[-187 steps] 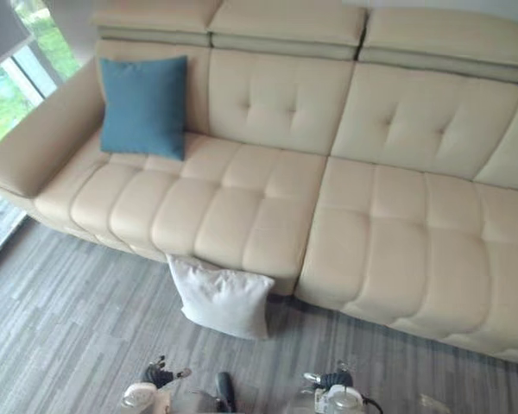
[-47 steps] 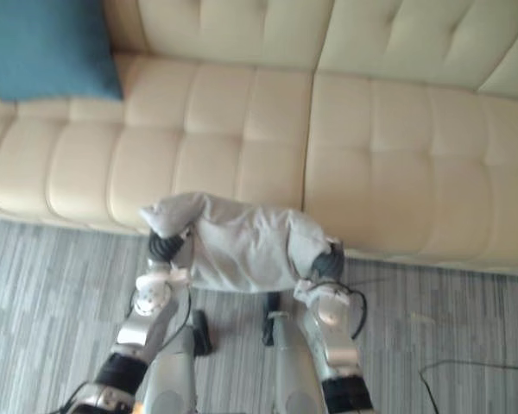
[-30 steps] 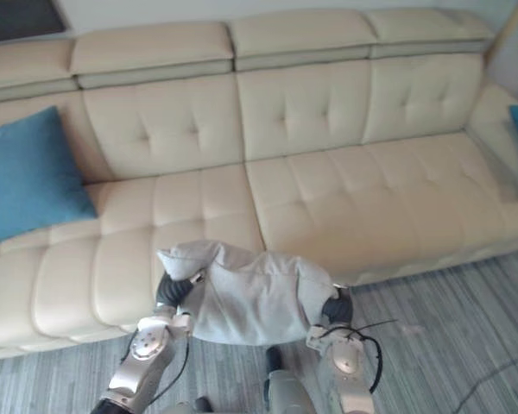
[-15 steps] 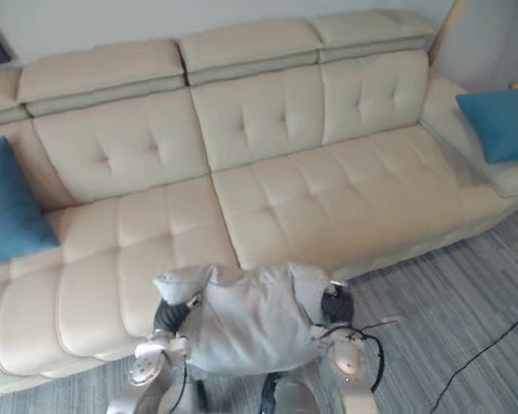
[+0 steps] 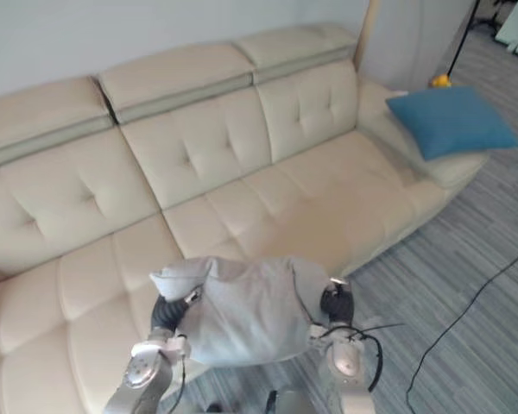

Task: Pick up cushions and gather them together orderly.

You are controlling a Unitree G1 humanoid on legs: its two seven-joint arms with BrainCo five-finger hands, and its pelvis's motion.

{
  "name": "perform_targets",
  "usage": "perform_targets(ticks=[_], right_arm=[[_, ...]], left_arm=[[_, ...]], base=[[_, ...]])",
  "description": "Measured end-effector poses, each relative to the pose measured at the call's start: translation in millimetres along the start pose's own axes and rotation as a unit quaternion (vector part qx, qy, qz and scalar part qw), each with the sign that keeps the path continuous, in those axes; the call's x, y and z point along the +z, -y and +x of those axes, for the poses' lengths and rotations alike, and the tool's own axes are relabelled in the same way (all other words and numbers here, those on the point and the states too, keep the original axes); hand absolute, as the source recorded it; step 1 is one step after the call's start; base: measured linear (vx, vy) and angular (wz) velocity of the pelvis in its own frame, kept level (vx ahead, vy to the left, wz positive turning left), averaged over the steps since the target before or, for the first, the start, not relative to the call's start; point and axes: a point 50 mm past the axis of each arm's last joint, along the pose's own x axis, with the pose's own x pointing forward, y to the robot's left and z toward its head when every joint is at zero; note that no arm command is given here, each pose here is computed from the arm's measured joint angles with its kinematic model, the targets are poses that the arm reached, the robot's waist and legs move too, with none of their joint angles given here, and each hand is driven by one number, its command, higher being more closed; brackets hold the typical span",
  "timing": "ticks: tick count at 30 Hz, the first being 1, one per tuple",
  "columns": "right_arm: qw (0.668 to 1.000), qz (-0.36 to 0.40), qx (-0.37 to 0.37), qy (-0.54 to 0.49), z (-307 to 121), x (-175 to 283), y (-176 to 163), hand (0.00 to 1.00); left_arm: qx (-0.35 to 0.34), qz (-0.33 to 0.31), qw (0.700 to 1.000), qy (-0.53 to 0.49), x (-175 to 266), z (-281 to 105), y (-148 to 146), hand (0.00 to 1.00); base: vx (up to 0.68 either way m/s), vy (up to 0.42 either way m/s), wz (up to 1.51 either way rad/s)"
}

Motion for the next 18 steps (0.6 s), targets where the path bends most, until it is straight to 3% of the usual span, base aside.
perform_targets(ticks=[10,18], right_arm=[[1.000,-0.014,-0.023,0.017,-6.5,8.3,18.4,1.00],[0.999,-0.005,-0.027,0.025,-6.9,11.9,18.9,1.00]], left_arm=[[-0.026,-0.023,0.999,0.004,0.3,7.8,25.9,1.00],[-0.027,-0.023,0.999,0.006,0.6,7.4,24.9,1.00]], base=[[0.13,-0.289,0.78],[-0.08,-0.007,0.96]])
